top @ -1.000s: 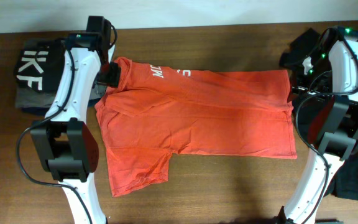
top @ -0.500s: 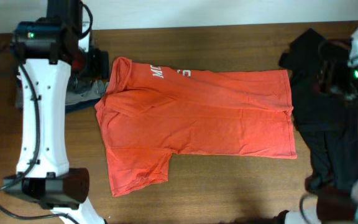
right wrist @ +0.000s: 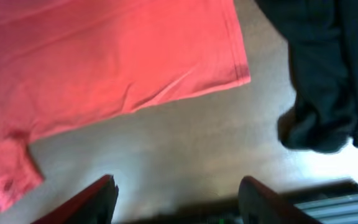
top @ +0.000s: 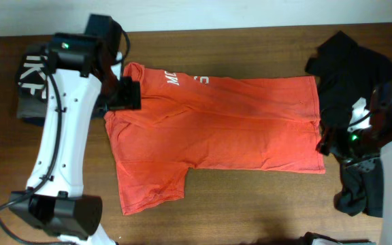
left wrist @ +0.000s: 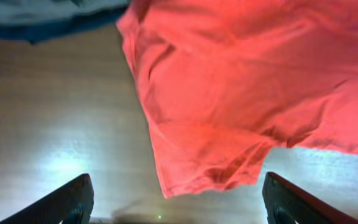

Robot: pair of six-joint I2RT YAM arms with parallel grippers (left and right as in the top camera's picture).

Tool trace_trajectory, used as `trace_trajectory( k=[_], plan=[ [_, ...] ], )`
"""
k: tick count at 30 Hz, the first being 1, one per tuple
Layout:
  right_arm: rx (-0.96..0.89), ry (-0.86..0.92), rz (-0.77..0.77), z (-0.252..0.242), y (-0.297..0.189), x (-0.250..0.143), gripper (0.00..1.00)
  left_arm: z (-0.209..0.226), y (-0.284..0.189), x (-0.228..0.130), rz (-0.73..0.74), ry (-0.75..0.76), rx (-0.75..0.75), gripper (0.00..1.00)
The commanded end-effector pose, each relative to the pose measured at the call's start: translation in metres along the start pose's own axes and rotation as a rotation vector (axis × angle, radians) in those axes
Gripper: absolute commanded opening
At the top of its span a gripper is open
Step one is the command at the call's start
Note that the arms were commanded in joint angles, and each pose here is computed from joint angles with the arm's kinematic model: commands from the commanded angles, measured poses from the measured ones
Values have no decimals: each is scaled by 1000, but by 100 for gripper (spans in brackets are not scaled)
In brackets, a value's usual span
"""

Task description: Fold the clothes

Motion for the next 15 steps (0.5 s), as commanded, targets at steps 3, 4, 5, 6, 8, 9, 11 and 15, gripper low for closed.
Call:
trace_trajectory(
  k=[3, 4, 5, 6, 8, 9, 11, 15],
  plan=[
    [-37, 122, 16, -13, 55, -10, 66, 13, 15, -36, -34, -134, -9, 87],
    [-66, 145, 15, -18, 66, -12, 66, 16, 19, -42, -47, -156, -18, 86],
    [-88, 165, 12, -22, 73, -12, 66, 18, 24, -47, -56, -169, -25, 86],
    [-99, 176, 7, -24, 79, -11, 66, 21, 32, -55, -67, -188, -38, 87],
    [-109, 197, -10, -27, 88, -9, 66, 24, 45, -67, -70, -212, -72, 86],
    [-109, 199, -14, -27, 91, -8, 66, 23, 51, -72, -64, -212, -96, 86],
    [-111, 196, -35, -29, 98, -5, 66, 18, 73, -87, -11, -207, -167, 83],
    [-137, 194, -48, -34, 102, -1, 66, 16, 100, -109, 118, -253, -191, 79]
  ],
)
Point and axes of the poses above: each gripper's point midway between its finger pads, its own y axis out along the fingers, its own z axis along the line the jaws close on, x = y × z, the point moved 6 cm from there along -y, back along the fingers, and after that the axes turned 15 degrees about -y, right-handed, at the moved point
